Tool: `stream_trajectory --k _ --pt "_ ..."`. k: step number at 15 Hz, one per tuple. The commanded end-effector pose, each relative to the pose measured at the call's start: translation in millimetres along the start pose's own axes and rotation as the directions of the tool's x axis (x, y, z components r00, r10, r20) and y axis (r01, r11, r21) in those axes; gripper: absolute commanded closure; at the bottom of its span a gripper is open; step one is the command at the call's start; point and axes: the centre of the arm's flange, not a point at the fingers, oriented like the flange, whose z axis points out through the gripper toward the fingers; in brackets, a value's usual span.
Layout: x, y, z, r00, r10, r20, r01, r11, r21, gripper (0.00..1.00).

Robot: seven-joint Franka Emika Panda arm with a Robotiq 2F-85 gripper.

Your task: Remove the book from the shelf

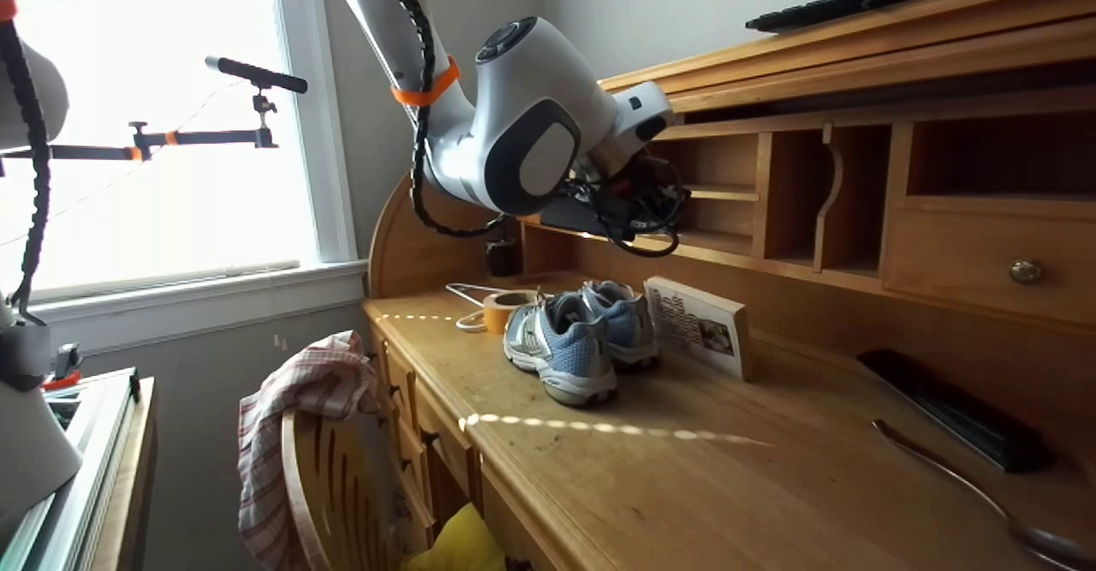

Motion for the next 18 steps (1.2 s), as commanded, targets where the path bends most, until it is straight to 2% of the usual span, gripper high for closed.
stream_trajectory --k 1,6,11,13,18 --pt "-8.5 -1.3 4.4 0.998 0.013 0.069 -0.011 0.999 -0.030 1.00" --pt "-12.1 -8.6 3.1 0.995 0.013 0.100 -0.010 0.999 -0.031 1.00" --pt "-7.6 -10.2 -2.7 0.993 0.012 0.118 -0.003 0.997 -0.077 1.00" --pt "-4.8 -9.6 -6.9 0.992 0.015 0.127 -0.002 0.995 -0.103 0.73" --pt "0.9 -2.0 -16.5 0.983 0.047 0.176 -0.007 0.975 -0.220 0.38"
